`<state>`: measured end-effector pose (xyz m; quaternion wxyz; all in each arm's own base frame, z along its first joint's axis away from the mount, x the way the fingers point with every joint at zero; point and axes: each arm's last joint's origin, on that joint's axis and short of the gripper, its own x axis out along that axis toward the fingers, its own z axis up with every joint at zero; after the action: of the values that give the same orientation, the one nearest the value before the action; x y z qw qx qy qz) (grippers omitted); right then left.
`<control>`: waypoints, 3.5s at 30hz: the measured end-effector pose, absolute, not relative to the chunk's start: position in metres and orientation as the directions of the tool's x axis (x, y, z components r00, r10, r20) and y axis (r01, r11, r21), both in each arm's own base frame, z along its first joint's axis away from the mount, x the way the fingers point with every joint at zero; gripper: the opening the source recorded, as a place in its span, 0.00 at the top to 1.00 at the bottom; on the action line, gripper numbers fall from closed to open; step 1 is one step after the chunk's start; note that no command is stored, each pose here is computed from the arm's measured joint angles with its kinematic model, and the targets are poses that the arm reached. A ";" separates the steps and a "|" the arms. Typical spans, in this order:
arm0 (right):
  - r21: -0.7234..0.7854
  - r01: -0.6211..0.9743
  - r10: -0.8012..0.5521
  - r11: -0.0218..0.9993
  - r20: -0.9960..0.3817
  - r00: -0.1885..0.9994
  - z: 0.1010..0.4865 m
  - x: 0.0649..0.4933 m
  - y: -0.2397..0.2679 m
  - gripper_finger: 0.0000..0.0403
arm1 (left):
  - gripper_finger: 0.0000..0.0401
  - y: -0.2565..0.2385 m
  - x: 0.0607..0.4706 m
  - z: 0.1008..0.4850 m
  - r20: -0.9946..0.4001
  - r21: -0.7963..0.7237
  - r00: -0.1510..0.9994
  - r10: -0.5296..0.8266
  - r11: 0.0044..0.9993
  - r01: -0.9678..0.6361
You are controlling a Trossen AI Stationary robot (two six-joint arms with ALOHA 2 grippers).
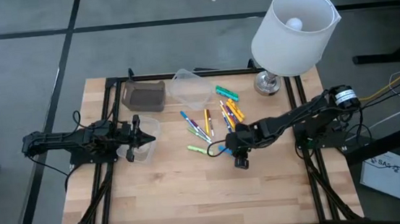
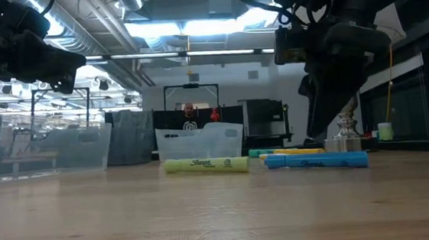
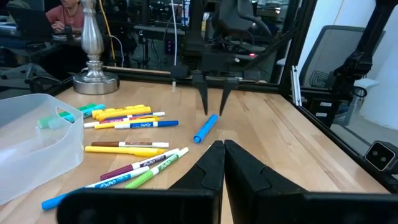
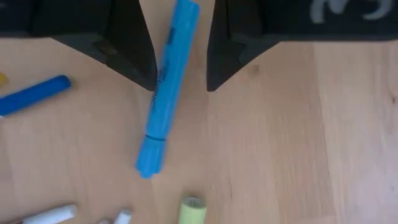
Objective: Pick & Place Markers
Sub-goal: Put the blue highlighter into the top transparent bin
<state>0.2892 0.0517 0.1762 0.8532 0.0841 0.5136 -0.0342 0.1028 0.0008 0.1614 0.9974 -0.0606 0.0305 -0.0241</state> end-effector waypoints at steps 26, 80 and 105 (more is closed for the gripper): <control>0.020 0.204 -0.064 0.979 -0.915 0.398 0.132 0.303 0.060 0.65 | 0.98 0.001 0.103 0.161 -0.058 -0.122 0.997 -0.052 0.992 0.044; 0.132 0.157 0.026 0.979 -0.840 0.543 0.187 0.289 0.060 0.84 | 0.98 0.001 0.103 0.161 -0.058 -0.122 0.997 -0.052 0.991 0.045; 0.240 0.108 0.073 0.965 -0.638 0.766 0.240 0.283 0.059 0.83 | 0.98 0.001 0.103 0.162 -0.057 -0.122 0.997 -0.052 0.991 0.045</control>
<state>0.2828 0.0587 0.2399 0.9304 0.1325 0.3416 -0.0092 0.1028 0.0008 0.1615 0.9974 -0.0606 0.0301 -0.0243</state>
